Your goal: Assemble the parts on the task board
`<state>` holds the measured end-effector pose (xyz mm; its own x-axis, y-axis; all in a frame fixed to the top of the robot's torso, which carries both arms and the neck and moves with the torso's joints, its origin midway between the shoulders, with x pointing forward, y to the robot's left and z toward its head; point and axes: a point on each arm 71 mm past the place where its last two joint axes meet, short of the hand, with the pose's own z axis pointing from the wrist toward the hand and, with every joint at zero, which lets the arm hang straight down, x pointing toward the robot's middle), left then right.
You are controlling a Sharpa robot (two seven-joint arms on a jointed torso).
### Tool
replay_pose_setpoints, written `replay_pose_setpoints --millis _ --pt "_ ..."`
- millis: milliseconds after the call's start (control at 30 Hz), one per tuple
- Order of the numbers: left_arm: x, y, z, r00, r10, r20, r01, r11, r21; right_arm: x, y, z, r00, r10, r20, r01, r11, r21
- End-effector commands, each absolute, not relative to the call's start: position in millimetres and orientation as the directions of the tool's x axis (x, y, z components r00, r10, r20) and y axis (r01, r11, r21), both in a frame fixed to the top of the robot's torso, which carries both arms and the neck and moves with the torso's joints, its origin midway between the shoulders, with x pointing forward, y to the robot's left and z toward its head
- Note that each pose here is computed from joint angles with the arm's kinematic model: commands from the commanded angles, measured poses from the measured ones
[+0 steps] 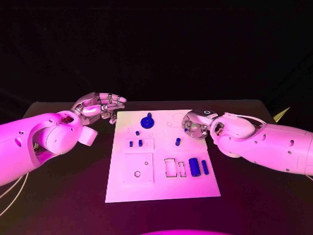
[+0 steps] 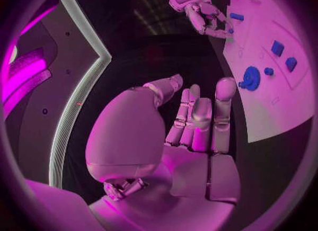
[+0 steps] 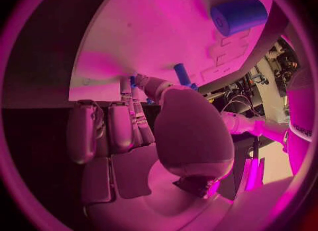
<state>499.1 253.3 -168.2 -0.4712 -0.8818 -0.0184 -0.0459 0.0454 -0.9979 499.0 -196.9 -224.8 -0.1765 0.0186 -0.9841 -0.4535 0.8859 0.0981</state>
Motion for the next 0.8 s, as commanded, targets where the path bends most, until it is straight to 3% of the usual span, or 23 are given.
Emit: replay_pose_setpoints --millis 33,467,800 --pt "498.1 251.5 -167.1 -0.485 -0.874 -0.01 -0.042 0.035 -0.998 496.5 -196.3 -234.0 -0.207 -0.011 -0.978 -0.459 0.884 0.087" --pt "497.7 251.7 -167.1 -0.487 -0.873 -0.015 -0.041 0.04 -0.998 494.7 -193.0 -237.2 -0.211 -0.029 -0.977 -0.463 0.883 0.074" --pt "497.7 252.2 -167.2 -0.485 -0.874 -0.017 -0.041 0.043 -0.998 494.3 -192.1 -234.4 -0.151 -0.045 -0.988 -0.444 0.896 0.027"
